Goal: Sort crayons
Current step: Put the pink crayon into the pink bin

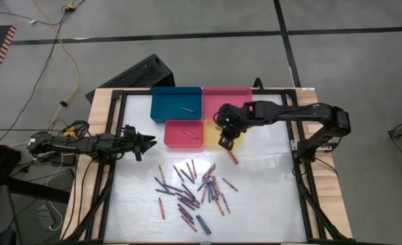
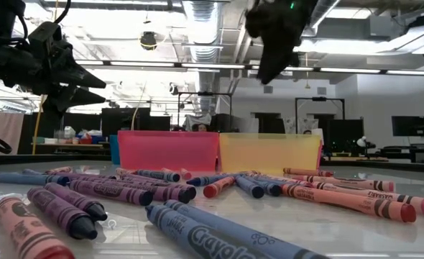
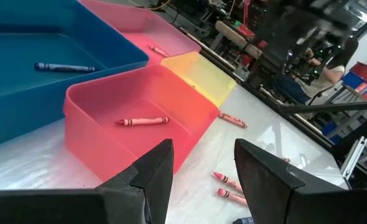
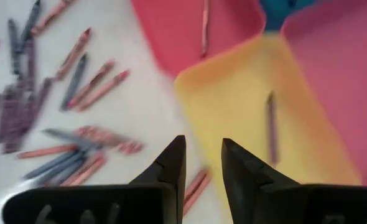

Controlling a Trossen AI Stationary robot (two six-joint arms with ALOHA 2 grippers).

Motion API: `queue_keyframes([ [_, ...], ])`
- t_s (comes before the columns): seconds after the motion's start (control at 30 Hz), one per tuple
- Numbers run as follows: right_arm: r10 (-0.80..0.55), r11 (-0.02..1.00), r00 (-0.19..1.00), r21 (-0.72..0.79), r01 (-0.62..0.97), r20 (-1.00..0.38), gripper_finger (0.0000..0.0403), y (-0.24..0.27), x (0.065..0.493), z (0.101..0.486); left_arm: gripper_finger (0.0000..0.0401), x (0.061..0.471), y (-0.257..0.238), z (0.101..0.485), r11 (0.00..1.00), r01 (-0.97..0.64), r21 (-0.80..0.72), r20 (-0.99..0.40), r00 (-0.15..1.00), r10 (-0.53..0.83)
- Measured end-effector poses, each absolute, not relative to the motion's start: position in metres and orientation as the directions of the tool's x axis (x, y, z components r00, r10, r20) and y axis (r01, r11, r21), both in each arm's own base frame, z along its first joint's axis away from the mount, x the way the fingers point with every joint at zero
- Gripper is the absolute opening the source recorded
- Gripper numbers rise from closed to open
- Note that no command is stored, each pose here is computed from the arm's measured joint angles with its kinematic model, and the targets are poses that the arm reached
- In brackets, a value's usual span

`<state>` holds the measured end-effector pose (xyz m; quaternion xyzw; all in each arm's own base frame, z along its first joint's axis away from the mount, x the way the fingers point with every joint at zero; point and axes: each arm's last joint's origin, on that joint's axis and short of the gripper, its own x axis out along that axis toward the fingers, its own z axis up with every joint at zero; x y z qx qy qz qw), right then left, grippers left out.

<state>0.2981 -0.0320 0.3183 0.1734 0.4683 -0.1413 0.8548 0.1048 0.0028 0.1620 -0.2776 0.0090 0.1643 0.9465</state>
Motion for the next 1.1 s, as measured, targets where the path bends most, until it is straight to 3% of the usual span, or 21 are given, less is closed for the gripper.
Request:
queue_keyframes([
  [0.23,0.015,0.874,0.442,0.227,0.430,-0.897,0.0097,0.031,0.291,0.305,0.0160,0.105,0.002,0.162,0.796,-0.302,-0.525,-0.109,0.951,0.289],
  [0.5,-0.113,0.842,0.528,0.201,0.500,-0.841,0.0098,0.094,0.282,0.273,0.0160,0.105,0.002,0.162,0.796,-0.307,-0.522,-0.109,0.950,0.294],
  [0.63,-0.182,0.839,0.541,0.157,0.521,-0.821,0.0098,0.111,0.271,0.252,0.0160,0.105,0.003,0.162,0.794,-0.309,-0.523,-0.109,0.948,0.298],
  [0.93,-0.084,0.860,0.656,0.277,0.428,-0.750,0.0098,0.133,0.262,0.211,0.0160,0.105,0.003,0.162,0.793,-0.315,-0.522,-0.108,0.946,0.305],
  [1.1,-0.091,0.855,0.654,0.278,0.438,-0.751,0.0098,0.131,0.259,0.200,0.0160,0.105,0.003,0.162,0.792,-0.318,-0.521,-0.108,0.945,0.309],
])
